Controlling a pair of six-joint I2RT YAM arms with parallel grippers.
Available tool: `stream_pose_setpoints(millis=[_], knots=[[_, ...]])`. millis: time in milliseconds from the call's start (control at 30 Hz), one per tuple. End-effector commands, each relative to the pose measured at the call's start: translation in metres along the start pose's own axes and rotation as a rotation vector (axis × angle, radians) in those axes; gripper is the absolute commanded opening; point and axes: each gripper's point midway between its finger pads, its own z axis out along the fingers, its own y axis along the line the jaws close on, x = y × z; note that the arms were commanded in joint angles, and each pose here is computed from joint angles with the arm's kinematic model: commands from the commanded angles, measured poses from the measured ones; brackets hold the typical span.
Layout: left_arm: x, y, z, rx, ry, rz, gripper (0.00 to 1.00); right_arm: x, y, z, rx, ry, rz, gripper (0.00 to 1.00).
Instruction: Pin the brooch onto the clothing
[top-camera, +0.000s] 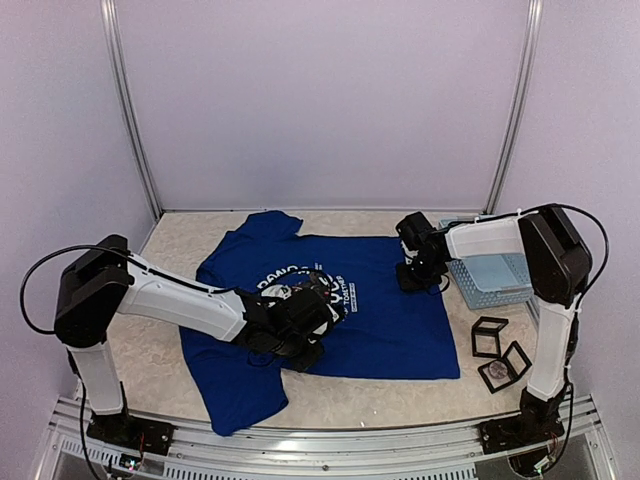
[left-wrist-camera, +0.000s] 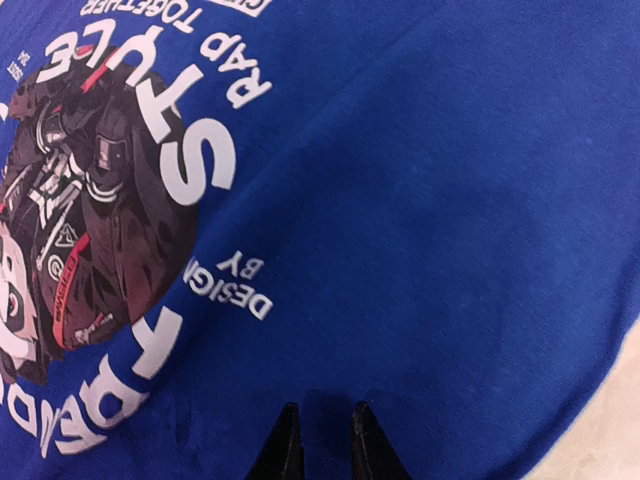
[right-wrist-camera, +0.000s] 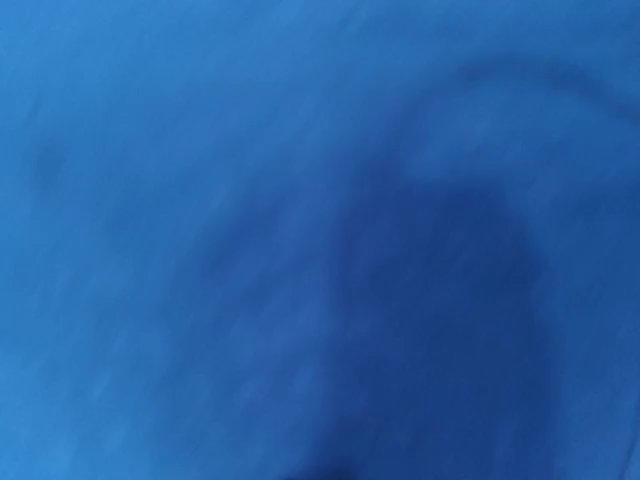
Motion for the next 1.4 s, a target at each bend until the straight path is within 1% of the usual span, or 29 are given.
stream_pose_setpoints(millis=[0, 100, 233, 333, 400, 433, 500, 600, 667, 733, 767, 867, 967, 1067, 1100, 1167, 1233, 1300, 1367], knots=[[0.046, -0.007, -0.007, 0.064, 0.167, 0.046, 0.16, -0.005, -0.022, 0.026, 0.041, 0.012, -0.001, 0.13], [0.057, -0.020, -0.019, 0.126, 0.194, 0.043, 0.16, -0.010, -0.030, 0.031, 0.049, 0.016, 0.001, 0.13], [0.052, -0.030, -0.033, 0.180, 0.172, 0.061, 0.18, -0.026, -0.036, 0.024, 0.064, 0.005, -0.015, 0.13], [0.029, -0.024, -0.038, 0.167, 0.107, 0.060, 0.21, -0.039, -0.028, 0.004, 0.041, 0.001, -0.056, 0.16], [-0.001, -0.021, -0.045, 0.170, 0.033, 0.044, 0.26, -0.053, -0.019, -0.028, 0.018, -0.026, -0.095, 0.22], [-0.014, -0.018, -0.049, 0.170, -0.006, 0.034, 0.29, -0.053, -0.015, -0.042, -0.002, -0.010, -0.125, 0.25], [-0.038, -0.008, -0.059, 0.154, -0.090, 0.001, 0.41, -0.046, -0.009, -0.073, -0.036, 0.051, -0.170, 0.30], [-0.066, 0.021, -0.078, 0.119, -0.222, -0.105, 0.60, -0.014, -0.020, -0.114, 0.001, 0.162, -0.184, 0.36], [-0.072, 0.044, -0.087, 0.095, -0.291, -0.197, 0.72, 0.019, -0.031, -0.132, 0.036, 0.223, -0.118, 0.37], [-0.073, 0.064, -0.097, 0.083, -0.356, -0.282, 0.82, 0.061, -0.029, -0.139, 0.019, 0.273, -0.059, 0.37], [-0.074, 0.071, -0.103, 0.079, -0.389, -0.309, 0.84, 0.083, -0.029, -0.140, 0.021, 0.296, -0.018, 0.37], [-0.073, 0.083, -0.114, 0.052, -0.440, -0.327, 0.87, 0.128, -0.035, -0.140, 0.035, 0.288, 0.123, 0.37], [-0.072, 0.086, -0.120, 0.038, -0.451, -0.340, 0.87, 0.153, -0.044, -0.135, 0.060, 0.259, 0.237, 0.48], [-0.072, 0.080, -0.124, 0.053, -0.459, -0.329, 0.87, 0.153, -0.055, -0.133, 0.110, 0.202, 0.332, 0.56], [-0.072, 0.078, -0.125, 0.050, -0.464, -0.321, 0.87, 0.155, -0.060, -0.130, 0.139, 0.192, 0.344, 0.58], [-0.074, 0.076, -0.130, 0.043, -0.477, -0.305, 0.87, 0.167, -0.072, -0.123, 0.217, 0.216, 0.396, 0.62], [-0.073, 0.076, -0.135, 0.031, -0.482, -0.300, 0.87, 0.179, -0.083, -0.117, 0.309, 0.261, 0.426, 0.63], [-0.072, 0.074, -0.140, 0.019, -0.491, -0.289, 0.87, 0.191, -0.099, -0.117, 0.441, 0.291, 0.495, 0.64], [-0.074, 0.072, -0.146, 0.015, -0.508, -0.271, 0.88, 0.199, -0.105, -0.120, 0.501, 0.295, 0.572, 0.64]])
